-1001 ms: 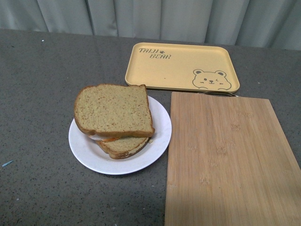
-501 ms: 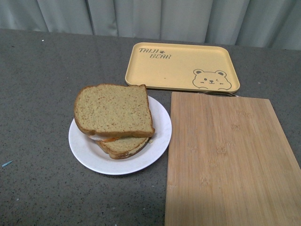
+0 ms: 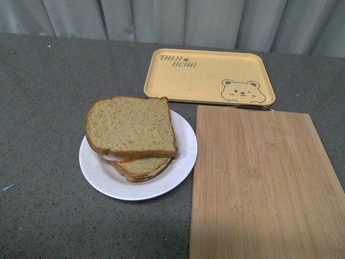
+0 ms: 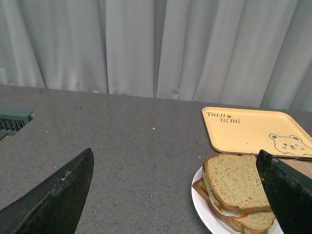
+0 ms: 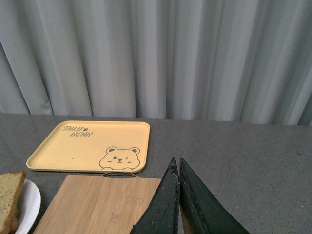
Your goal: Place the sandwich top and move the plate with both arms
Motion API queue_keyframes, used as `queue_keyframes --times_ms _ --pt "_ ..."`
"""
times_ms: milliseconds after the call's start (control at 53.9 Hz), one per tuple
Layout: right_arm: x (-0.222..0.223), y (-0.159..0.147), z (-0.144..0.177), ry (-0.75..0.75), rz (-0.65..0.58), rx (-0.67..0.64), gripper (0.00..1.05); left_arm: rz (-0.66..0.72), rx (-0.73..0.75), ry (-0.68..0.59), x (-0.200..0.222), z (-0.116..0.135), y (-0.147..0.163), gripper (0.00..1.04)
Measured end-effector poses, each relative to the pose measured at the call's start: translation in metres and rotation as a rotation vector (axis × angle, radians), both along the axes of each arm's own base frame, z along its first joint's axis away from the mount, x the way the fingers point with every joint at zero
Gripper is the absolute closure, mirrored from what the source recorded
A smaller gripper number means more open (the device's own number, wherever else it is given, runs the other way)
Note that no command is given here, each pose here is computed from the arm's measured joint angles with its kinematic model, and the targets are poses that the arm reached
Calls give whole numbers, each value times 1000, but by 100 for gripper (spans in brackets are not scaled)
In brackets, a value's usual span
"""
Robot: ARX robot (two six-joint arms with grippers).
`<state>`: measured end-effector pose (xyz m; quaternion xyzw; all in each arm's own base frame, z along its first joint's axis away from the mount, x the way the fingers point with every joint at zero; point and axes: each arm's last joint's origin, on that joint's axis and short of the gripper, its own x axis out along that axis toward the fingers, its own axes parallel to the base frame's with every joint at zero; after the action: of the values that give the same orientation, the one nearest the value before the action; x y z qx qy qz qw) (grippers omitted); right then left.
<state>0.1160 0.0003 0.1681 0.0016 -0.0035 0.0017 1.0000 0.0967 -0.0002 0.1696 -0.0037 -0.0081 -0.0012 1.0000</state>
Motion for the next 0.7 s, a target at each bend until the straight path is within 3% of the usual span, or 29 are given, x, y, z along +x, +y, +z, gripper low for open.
queue_keyframes --times_ms 704 --pt "-18 0 -3 5 1 0 104 0 0 0 0 0 0 7"
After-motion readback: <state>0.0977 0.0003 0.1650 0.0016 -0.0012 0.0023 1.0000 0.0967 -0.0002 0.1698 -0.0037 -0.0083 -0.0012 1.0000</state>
